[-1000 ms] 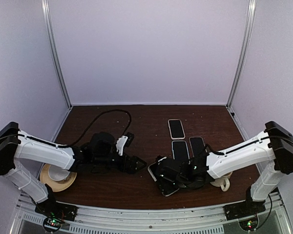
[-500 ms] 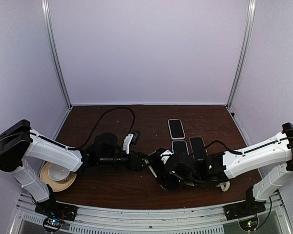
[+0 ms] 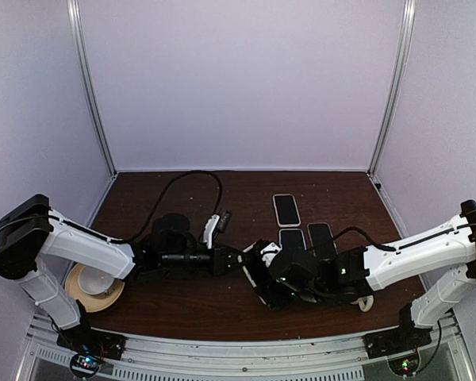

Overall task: Put the phone into the phone case
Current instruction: Press the phone at the top left corner of the phone case, then press the top right corner of the phone case.

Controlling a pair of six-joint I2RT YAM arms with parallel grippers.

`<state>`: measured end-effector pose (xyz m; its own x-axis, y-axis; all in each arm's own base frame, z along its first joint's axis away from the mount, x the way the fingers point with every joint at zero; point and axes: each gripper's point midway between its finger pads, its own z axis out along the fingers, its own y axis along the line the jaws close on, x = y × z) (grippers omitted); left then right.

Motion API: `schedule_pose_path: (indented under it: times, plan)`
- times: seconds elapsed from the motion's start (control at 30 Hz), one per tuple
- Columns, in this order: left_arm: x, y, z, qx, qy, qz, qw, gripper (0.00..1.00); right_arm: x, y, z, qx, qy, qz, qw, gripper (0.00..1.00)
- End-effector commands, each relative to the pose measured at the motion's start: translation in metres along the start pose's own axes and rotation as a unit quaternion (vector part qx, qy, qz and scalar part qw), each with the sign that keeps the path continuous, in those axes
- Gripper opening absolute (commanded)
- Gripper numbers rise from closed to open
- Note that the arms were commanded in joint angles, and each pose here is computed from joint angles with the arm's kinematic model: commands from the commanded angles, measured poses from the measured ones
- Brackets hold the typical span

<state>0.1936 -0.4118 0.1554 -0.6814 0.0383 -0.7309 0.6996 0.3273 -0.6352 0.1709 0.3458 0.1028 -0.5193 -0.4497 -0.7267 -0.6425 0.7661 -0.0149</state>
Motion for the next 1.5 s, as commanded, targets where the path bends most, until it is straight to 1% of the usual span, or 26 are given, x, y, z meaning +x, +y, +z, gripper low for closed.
schedule_pose_path:
  times: [0.0, 0.07, 0.1, 0.13, 0.2, 0.23, 0.27, 0.3, 0.33, 0.37, 0.43, 0.47, 0.57, 0.67, 0.8, 0.9, 1.07, 1.23, 1.47]
  plan:
    - [0.003, -0.011, 0.005, 0.030, 0.016, 0.031, 0.999, 0.02, -0.022, 0.003, -0.003, 0.001, -0.037, 0.006, 0.999, 0.28]
    - [0.009, -0.010, 0.005, 0.029, 0.027, 0.037, 0.999, 0.00, -0.020, 0.002, -0.003, 0.002, -0.037, 0.006, 0.999, 0.31]
    - [0.010, -0.009, 0.005, 0.027, 0.030, 0.041, 0.998, 0.00, -0.019, 0.002, -0.003, 0.002, -0.036, 0.005, 0.999, 0.37]
    - [0.012, -0.008, 0.005, 0.022, 0.034, 0.046, 0.998, 0.00, -0.017, 0.001, -0.003, 0.000, -0.035, 0.005, 0.999, 0.45]
    - [0.017, -0.003, 0.004, 0.004, 0.051, 0.071, 0.996, 0.00, -0.012, 0.000, -0.005, -0.005, -0.034, 0.007, 0.999, 0.72]
    - [0.019, -0.001, 0.003, -0.008, 0.060, 0.088, 0.994, 0.00, -0.010, -0.002, -0.008, -0.007, -0.036, 0.008, 0.999, 0.83]
    - [0.021, -0.001, 0.003, -0.019, 0.071, 0.112, 0.991, 0.00, -0.008, -0.005, -0.011, -0.008, -0.039, 0.010, 0.999, 0.91]
    - [0.022, -0.002, 0.002, -0.030, 0.078, 0.135, 0.987, 0.00, -0.007, -0.007, -0.016, -0.012, -0.045, 0.015, 0.999, 0.96]
    - [0.024, -0.003, 0.002, -0.035, 0.087, 0.152, 0.984, 0.00, -0.007, -0.008, -0.021, -0.018, -0.052, 0.016, 0.998, 0.99]
    - [0.024, -0.004, 0.001, -0.037, 0.091, 0.161, 0.982, 0.00, -0.008, -0.008, -0.027, -0.032, -0.059, 0.015, 0.998, 0.99]
    - [0.025, -0.003, -0.002, -0.040, 0.095, 0.167, 0.981, 0.00, -0.011, 0.003, -0.039, -0.084, -0.071, 0.003, 0.994, 0.99]
    - [0.026, -0.007, -0.003, -0.030, 0.097, 0.174, 0.979, 0.00, -0.011, 0.012, -0.047, -0.123, -0.074, -0.007, 0.990, 0.99]
    - [0.028, -0.031, -0.008, 0.029, 0.110, 0.201, 0.973, 0.00, -0.011, 0.033, -0.066, -0.218, -0.070, -0.034, 0.973, 0.99]
    - [0.024, -0.059, -0.020, 0.086, 0.111, 0.236, 0.962, 0.00, -0.022, 0.036, -0.084, -0.248, -0.075, -0.061, 0.964, 0.99]
    - [0.020, -0.086, -0.038, 0.131, 0.111, 0.277, 0.945, 0.00, -0.033, 0.038, -0.102, -0.271, -0.091, -0.087, 0.954, 0.98]
    - [0.021, -0.100, -0.049, 0.158, 0.116, 0.290, 0.937, 0.00, -0.039, 0.042, -0.108, -0.291, -0.098, -0.099, 0.947, 0.91]
    - [0.019, -0.121, -0.059, 0.198, 0.112, 0.299, 0.927, 0.00, -0.053, 0.055, -0.113, -0.321, -0.108, -0.113, 0.934, 0.78]
    - [0.017, -0.131, -0.062, 0.208, 0.106, 0.308, 0.922, 0.00, -0.057, 0.065, -0.109, -0.338, -0.099, -0.114, 0.929, 0.61]
    - [0.013, -0.141, -0.070, 0.221, 0.096, 0.317, 0.917, 0.00, -0.054, 0.072, -0.106, -0.354, -0.091, -0.110, 0.924, 0.46]
